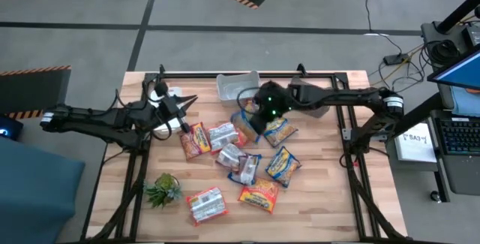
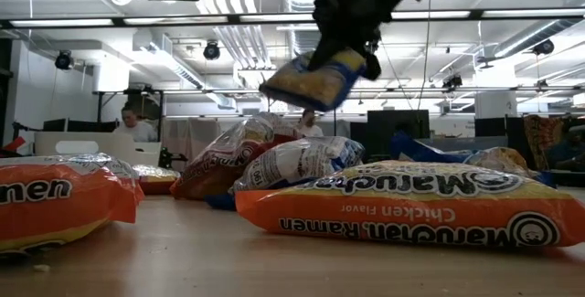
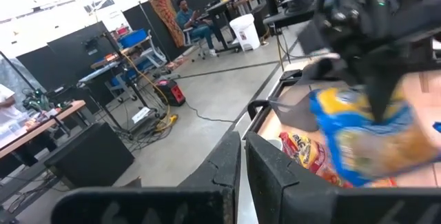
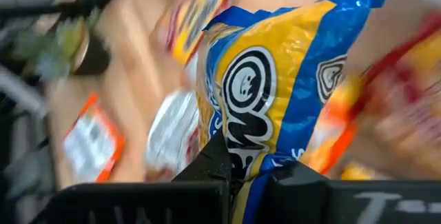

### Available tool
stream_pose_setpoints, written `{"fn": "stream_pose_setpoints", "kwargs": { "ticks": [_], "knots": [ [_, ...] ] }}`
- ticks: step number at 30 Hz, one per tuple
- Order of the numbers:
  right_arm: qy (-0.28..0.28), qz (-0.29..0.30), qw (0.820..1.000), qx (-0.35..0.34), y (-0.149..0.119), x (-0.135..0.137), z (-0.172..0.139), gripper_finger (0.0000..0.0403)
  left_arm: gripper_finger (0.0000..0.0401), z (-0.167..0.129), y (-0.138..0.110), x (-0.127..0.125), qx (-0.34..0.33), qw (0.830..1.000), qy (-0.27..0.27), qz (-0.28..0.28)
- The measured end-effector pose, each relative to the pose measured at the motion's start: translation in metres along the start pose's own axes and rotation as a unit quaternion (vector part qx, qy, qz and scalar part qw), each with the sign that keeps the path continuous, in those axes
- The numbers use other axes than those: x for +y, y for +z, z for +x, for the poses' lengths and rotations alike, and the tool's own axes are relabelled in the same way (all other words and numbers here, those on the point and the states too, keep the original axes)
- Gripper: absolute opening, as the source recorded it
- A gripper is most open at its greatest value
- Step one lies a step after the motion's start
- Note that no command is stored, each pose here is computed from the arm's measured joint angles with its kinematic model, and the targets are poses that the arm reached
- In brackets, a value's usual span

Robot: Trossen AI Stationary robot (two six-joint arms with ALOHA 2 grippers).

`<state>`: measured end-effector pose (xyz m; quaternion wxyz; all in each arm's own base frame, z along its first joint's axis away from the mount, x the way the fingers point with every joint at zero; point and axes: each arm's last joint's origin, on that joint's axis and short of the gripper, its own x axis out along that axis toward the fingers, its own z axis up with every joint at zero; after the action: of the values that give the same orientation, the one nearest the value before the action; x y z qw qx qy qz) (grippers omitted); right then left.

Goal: Sort Maruchan noodles
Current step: Put the middle blue noodle pack into the gray bin

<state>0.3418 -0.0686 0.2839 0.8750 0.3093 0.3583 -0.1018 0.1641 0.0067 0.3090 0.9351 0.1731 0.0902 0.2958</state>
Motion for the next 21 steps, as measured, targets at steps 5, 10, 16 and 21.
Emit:
{"fn": "stream_pose_setpoints", "kwargs": {
  "ticks": [5, 10, 16, 21],
  "knots": [
    [-0.102, -0.019, 0.991, -0.082, 0.037, -0.005, -0.011, 0.0009, 0.0007, 0.000, 0.003, 0.002, -0.015, 1.000, 0.005, -0.005],
    [-0.213, -0.015, 0.967, -0.140, 0.078, -0.034, -0.013, 0.0009, 0.0007, -0.001, 0.004, 0.002, -0.019, 1.000, 0.007, -0.005],
    [-0.287, 0.035, 0.951, -0.105, 0.108, -0.085, 0.000, 0.0009, 0.0007, -0.001, 0.004, 0.002, -0.018, 1.000, 0.007, -0.001],
    [-0.290, 0.036, 0.954, -0.067, 0.113, -0.110, 0.031, 0.0009, 0.0007, -0.001, 0.004, 0.002, -0.016, 1.000, 0.006, 0.001]
  ]
}}
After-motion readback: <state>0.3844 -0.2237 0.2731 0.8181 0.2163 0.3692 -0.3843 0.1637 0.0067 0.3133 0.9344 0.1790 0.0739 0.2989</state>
